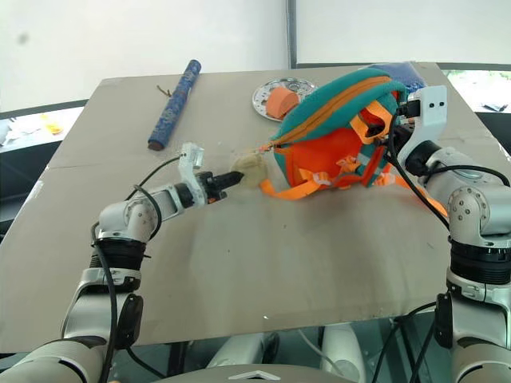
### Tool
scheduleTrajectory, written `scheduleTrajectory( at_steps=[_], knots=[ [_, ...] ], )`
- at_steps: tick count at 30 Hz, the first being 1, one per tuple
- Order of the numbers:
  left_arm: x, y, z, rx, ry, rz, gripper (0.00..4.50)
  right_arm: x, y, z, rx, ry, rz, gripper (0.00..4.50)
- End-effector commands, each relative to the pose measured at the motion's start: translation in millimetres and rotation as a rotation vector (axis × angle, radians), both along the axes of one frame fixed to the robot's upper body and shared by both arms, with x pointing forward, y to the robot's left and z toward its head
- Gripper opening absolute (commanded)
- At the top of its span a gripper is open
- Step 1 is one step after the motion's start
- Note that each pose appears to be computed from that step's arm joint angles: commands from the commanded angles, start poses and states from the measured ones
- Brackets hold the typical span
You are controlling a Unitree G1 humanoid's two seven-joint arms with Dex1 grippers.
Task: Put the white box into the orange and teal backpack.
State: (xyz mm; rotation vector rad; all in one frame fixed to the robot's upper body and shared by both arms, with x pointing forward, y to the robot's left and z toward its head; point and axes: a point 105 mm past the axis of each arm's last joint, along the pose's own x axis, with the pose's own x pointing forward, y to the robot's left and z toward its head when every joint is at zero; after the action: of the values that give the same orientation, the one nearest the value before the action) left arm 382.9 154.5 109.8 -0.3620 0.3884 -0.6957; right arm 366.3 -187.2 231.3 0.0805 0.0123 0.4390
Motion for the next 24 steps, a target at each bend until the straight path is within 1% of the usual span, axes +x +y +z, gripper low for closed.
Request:
scheduleTrajectory(
  at_steps=[1,3,6,7,9,10,11,13,15,16,17,18,19,20,24],
  knots=[
    [-0.6,25.0,-17.4,0.085,0.040,0.091,0.04,-9.8,-46.5,39.9,0.039,-0.143,-0.180,0.00],
    [0.3,4.4,2.5,0.017,-0.056,0.032,0.04,-13.2,-36.3,33.8,-0.013,-0.134,-0.133,0.00],
    [-13.3,-26.5,27.9,-0.048,-0.182,-0.119,0.04,-18.2,-22.7,22.6,-0.092,-0.115,-0.061,0.00],
    [-16.9,-32.4,35.9,-0.067,-0.226,-0.144,0.02,-20.0,-20.5,18.2,-0.141,-0.113,-0.050,0.35],
    [-20.4,-37.6,46.5,-0.092,-0.271,-0.156,0.00,-23.4,-15.7,13.1,-0.191,-0.125,-0.027,1.12],
    [-24.3,-39.9,54.1,-0.112,-0.309,-0.173,0.42,-25.3,-13.1,12.0,-0.182,-0.128,-0.019,1.55],
    [-28.8,-39.0,57.3,-0.106,-0.336,-0.188,0.86,-30.5,-6.6,7.9,-0.230,-0.138,0.016,2.04],
    [-38.7,-34.4,62.0,-0.078,-0.383,-0.205,1.64,-42.9,0.7,-3.5,-0.269,-0.130,0.070,2.99],
    [-47.7,-29.0,60.2,-0.019,-0.402,-0.214,2.50,-58.0,2.9,-13.0,-0.289,-0.119,0.126,3.79],
    [-54.1,-24.7,59.9,0.020,-0.428,-0.217,3.07,-67.3,0.0,-17.4,-0.273,-0.104,0.142,4.32],
    [-61.1,-21.5,60.8,0.043,-0.454,-0.222,3.40,-76.2,-4.4,-23.4,-0.274,-0.083,0.152,4.50],
    [-67.4,-17.3,60.8,0.054,-0.464,-0.216,3.80,-84.8,-10.1,-29.5,-0.292,-0.067,0.153,4.50],
    [-71.5,-12.7,59.5,0.060,-0.466,-0.196,4.07,-92.0,-14.3,-34.1,-0.304,-0.056,0.156,4.50],
    [-76.3,-7.5,55.9,0.077,-0.465,-0.180,4.46,-99.6,-17.4,-38.7,-0.306,-0.040,0.164,4.50],
    [-95.1,10.5,38.1,0.156,-0.426,-0.141,4.49,-123.8,-23.6,-52.1,-0.329,0.016,0.203,4.50]
  ],
)
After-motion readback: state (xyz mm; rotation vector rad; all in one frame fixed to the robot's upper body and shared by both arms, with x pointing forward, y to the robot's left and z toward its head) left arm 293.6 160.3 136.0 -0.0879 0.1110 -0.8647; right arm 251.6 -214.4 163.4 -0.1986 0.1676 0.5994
